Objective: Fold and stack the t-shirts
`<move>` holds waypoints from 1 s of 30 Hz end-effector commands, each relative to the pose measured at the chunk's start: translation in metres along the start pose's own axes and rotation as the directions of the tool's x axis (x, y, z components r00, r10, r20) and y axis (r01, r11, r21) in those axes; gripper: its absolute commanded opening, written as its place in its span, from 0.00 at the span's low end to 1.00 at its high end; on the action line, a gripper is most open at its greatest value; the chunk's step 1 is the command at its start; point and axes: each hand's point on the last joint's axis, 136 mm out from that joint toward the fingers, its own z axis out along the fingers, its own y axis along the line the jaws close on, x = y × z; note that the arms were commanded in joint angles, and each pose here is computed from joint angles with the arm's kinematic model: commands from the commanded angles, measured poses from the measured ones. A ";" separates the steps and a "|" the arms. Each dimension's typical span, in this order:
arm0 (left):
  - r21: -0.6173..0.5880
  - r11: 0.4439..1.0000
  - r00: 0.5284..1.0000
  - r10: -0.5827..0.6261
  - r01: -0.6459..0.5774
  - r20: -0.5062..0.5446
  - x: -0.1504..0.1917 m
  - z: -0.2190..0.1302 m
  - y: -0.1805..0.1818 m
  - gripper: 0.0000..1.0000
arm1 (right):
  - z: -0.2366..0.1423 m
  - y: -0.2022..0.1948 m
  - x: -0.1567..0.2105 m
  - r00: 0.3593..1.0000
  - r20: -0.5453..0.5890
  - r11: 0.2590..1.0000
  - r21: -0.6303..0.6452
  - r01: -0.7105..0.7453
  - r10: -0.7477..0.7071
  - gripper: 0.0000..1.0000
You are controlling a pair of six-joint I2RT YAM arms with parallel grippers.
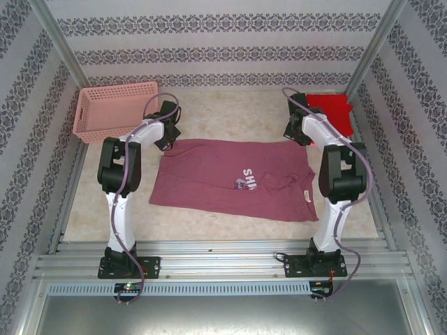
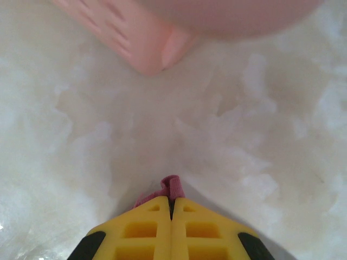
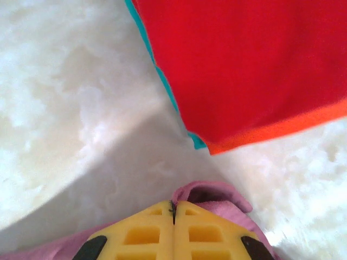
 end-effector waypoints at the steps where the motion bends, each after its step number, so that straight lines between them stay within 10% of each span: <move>1: 0.092 0.996 0.999 -0.002 -0.002 0.042 -0.025 -0.029 -0.020 0.00 | -0.021 -0.008 0.005 0.998 0.052 1.000 -0.001 0.025 -0.025 0.00; 30: 0.259 0.954 0.989 0.151 -0.149 0.013 -0.005 -0.077 -0.014 0.00 | -0.099 -0.071 0.099 0.996 0.084 0.995 -0.101 0.006 0.002 0.00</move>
